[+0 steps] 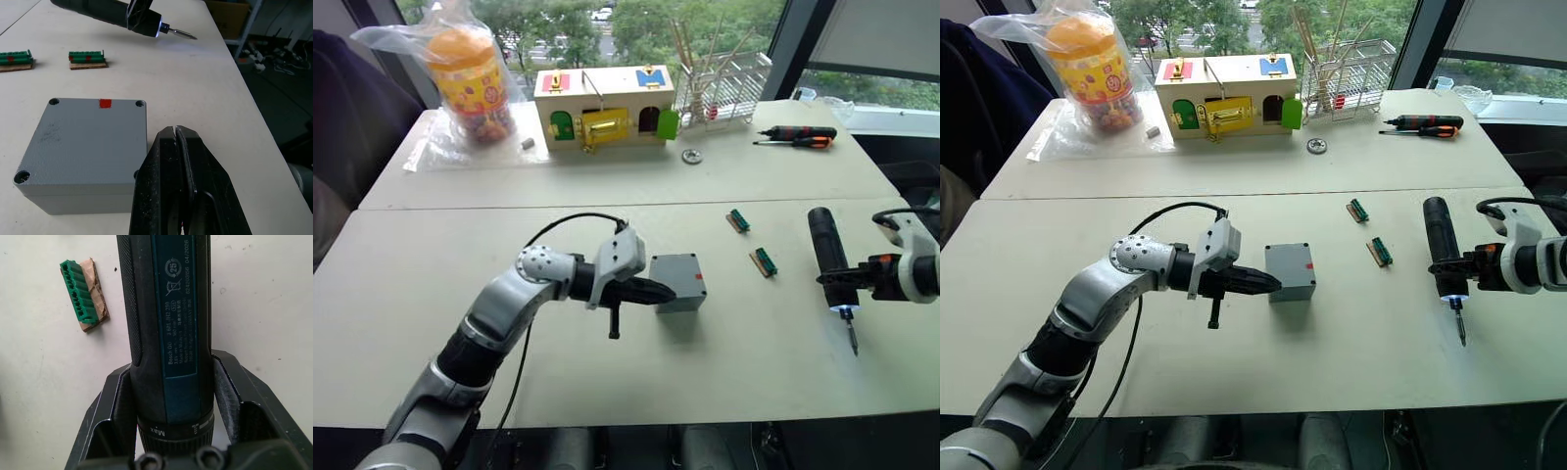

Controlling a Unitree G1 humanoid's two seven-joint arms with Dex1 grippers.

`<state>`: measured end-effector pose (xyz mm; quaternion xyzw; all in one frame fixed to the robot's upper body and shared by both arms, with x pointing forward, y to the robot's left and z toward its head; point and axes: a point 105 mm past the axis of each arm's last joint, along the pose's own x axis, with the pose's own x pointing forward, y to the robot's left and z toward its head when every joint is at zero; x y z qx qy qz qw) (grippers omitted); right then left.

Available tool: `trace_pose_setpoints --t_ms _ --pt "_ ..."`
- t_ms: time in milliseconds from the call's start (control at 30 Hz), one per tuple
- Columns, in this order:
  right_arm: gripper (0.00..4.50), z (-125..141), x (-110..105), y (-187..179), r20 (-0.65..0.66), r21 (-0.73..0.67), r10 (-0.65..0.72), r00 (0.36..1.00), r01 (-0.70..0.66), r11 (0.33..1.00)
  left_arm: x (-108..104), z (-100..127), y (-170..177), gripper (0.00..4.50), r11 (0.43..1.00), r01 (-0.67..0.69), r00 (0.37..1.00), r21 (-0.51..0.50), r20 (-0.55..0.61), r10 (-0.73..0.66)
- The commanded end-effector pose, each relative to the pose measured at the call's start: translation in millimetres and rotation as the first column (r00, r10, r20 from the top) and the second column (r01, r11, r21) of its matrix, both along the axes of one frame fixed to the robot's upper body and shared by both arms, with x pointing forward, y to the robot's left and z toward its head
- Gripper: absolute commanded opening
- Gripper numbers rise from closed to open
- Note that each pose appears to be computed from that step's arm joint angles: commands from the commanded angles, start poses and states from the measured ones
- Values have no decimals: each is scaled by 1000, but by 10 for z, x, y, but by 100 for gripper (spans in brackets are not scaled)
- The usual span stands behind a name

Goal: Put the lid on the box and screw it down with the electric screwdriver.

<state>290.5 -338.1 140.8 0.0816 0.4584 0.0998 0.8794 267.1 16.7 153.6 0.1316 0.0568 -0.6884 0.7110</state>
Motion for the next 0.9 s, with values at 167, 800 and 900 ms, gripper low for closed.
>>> trace_pose_setpoints --t_ms 167,800,900 --pt "179 66 134 -100 43 -21 5 999 -4 1000 58 56 39 0 998 -48 998 -27 26 49" --pt "446 986 369 275 725 -138 230 649 -191 972 388 250 876 0 851 -499 863 -164 -188 470" --pt "446 692 42 655 742 -63 260 618 -322 945 201 55 1064 0 820 -564 808 -92 -268 525"
